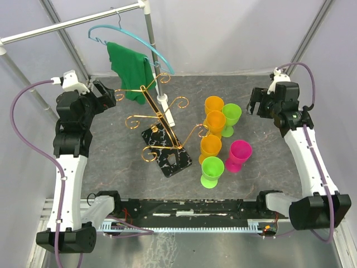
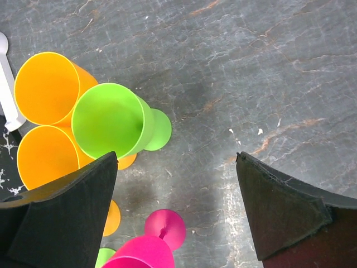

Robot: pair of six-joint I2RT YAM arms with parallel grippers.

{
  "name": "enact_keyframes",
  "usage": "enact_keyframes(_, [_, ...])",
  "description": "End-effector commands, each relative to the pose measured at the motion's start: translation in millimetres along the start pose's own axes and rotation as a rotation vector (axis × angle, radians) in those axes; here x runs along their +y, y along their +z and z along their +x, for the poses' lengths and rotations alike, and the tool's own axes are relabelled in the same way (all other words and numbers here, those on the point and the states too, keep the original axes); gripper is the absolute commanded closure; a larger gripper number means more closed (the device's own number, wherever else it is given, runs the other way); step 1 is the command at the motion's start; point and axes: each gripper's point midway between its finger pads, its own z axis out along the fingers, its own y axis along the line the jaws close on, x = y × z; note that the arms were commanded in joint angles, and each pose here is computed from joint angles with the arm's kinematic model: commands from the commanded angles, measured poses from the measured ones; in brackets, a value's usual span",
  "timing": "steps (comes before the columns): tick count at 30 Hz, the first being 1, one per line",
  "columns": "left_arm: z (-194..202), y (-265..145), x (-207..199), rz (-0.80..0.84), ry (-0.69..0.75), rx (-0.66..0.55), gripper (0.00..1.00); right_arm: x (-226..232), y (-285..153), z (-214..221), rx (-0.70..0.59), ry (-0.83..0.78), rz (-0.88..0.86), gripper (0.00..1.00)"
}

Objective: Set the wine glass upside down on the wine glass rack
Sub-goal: Pick up the wine glass at the center of the board.

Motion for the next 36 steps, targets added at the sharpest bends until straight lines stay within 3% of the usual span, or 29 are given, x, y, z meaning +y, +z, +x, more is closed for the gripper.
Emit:
enact_keyframes(1, [-9,-3,-9,0.06,0.068,-0.038,0.01,22,16,-17,-0.025,0.008,-0.058,0.06])
enact_keyframes(9, [-7,-4,-8,0.063,0.091,-0.037,0.01,36,66,4,0.075,-0.038,-0.024,0.11])
enact_keyframes(14, [-1,-1,-9,0.072,0.082,-0.026,0.01,34,80,9,0.089,-0.067,0.009,0.2])
enact_keyframes(20, [5,2,-9,0.079,0.077,-0.012,0.01,34,90,15,0.122,-0.089,0.013,0.58])
enact_keyframes(29, [8,1,-17,0.116,0.041,0.005,0.01,32,92,17,0.137,-0.107,0.021,0.98])
enact_keyframes(36, [5,2,-25,0.132,-0.046,0.016,0.01,26,71,0,0.093,-0.131,0.052,0.99])
